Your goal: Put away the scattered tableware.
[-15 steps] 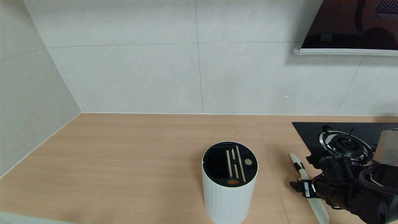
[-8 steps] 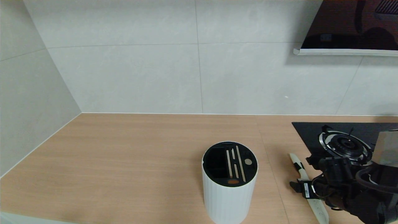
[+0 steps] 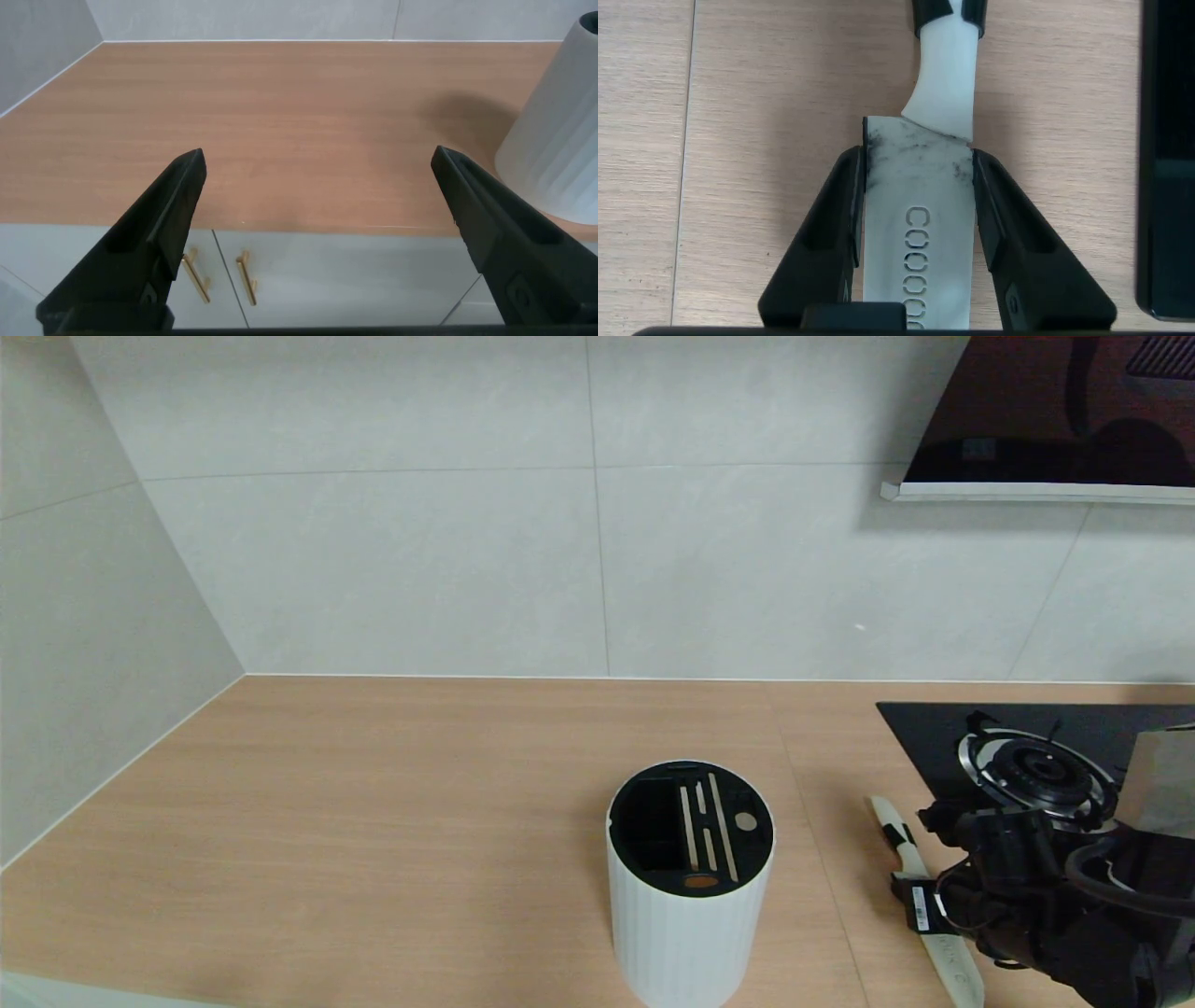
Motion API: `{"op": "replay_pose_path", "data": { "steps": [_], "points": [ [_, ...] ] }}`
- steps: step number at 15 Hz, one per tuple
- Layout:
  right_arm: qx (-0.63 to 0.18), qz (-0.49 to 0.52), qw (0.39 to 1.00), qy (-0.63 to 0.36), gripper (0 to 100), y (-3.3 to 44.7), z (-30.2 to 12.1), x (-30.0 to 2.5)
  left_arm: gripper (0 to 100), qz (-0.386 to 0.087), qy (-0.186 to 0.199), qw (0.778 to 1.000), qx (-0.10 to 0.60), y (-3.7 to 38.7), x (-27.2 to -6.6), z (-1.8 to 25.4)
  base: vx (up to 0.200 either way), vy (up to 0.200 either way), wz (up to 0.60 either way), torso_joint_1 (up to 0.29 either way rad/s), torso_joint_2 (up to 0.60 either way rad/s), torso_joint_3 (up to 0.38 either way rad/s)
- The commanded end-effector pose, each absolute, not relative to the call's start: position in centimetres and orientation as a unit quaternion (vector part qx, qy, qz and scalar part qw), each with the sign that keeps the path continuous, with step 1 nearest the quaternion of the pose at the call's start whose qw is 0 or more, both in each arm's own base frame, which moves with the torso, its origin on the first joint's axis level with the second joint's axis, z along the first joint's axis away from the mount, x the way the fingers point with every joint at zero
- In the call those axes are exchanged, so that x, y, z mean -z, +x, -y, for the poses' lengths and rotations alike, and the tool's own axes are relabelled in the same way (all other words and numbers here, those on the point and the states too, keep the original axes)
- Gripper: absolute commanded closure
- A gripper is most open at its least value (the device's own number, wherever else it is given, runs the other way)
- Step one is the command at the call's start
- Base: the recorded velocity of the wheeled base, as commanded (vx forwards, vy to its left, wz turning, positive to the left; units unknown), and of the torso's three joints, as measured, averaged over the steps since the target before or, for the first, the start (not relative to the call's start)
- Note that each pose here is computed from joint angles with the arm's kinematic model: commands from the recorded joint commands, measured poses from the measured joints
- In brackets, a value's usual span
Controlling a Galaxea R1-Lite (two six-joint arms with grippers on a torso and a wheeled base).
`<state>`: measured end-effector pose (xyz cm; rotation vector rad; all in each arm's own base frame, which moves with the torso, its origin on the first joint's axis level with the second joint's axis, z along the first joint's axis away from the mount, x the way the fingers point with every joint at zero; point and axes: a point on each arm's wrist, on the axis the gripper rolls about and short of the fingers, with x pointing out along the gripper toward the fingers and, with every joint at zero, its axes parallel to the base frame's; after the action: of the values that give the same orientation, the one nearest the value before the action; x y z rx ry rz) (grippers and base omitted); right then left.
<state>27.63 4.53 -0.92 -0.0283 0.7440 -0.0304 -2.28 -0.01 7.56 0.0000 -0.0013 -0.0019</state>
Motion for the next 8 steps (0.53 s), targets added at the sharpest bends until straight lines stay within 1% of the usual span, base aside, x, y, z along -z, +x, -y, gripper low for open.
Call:
{"op": "replay_pose_path", "data": {
  "steps": [1,6,7,8],
  "points": [
    [0.014,-0.361,0.932,-0.013,100,27.6,-4.5,0.7,0,0.001,0.0,1.0,0.001,-2.3,-7.6,0.0,0.0,0.0,0.0,0.0,0.0,0.0],
    [0.014,-0.353,0.935,-0.012,100,27.4,-4.5,0.1,0,0.001,0.0,1.0,0.001,-2.3,-7.6,0.0,0.0,0.0,0.0,0.0,0.0,0.0],
    [0.012,-0.335,0.942,-0.009,100,27.1,-4.5,-1.2,0,0.001,0.0,1.0,0.001,-2.3,-7.6,0.0,0.0,0.0,0.0,0.0,0.0,0.0],
    [0.01,-0.325,0.945,-0.007,100,26.9,-4.5,-1.8,0,0.001,0.0,1.0,0.001,-2.3,-7.6,0.0,0.0,0.0,0.0,0.0,0.0,0.0]
  ]
}}
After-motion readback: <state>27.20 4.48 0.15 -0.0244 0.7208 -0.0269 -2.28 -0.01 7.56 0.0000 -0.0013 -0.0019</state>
